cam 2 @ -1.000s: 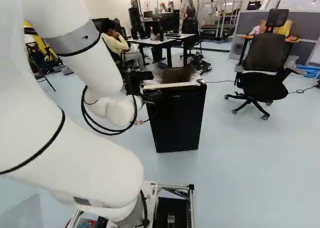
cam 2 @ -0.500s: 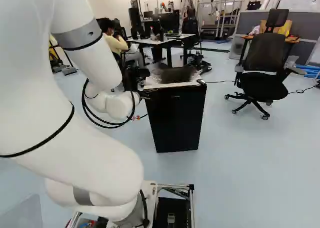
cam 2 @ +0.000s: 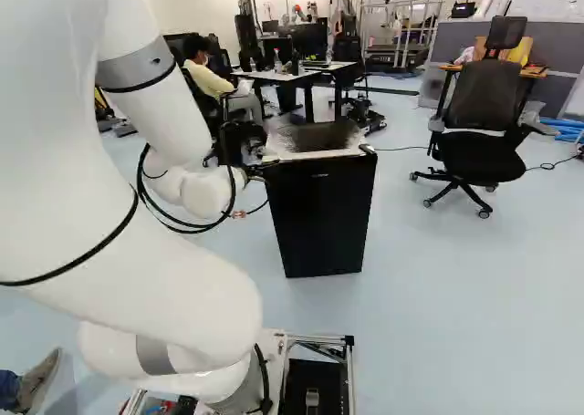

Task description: Grab a drink from the fridge

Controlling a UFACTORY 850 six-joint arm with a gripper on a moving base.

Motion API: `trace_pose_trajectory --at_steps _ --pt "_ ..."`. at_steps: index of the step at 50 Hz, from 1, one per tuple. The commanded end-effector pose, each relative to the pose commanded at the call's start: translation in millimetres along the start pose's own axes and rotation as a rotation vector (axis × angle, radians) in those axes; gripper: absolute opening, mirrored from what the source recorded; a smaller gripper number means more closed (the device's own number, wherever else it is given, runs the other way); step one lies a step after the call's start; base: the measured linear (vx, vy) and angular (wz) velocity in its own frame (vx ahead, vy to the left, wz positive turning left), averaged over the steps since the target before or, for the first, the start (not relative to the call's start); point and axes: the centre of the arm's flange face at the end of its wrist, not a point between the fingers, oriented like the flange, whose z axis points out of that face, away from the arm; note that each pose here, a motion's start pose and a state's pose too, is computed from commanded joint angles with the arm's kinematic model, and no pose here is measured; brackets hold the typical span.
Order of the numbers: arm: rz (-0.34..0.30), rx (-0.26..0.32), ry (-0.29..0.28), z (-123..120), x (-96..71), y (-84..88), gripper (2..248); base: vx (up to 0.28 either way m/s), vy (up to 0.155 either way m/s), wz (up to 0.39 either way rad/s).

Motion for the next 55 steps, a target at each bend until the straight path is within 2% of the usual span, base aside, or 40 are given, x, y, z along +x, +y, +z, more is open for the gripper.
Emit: trace_pose_trajectory --at_steps 27,55 --pt "0.081 -0.053 0.022 1 0.3 -21.7 247 0.0 0.0 0.0" --pt "0.142 -0.142 -0.026 13 -23.0 -43.7 247 0.0 0.0 0.0"
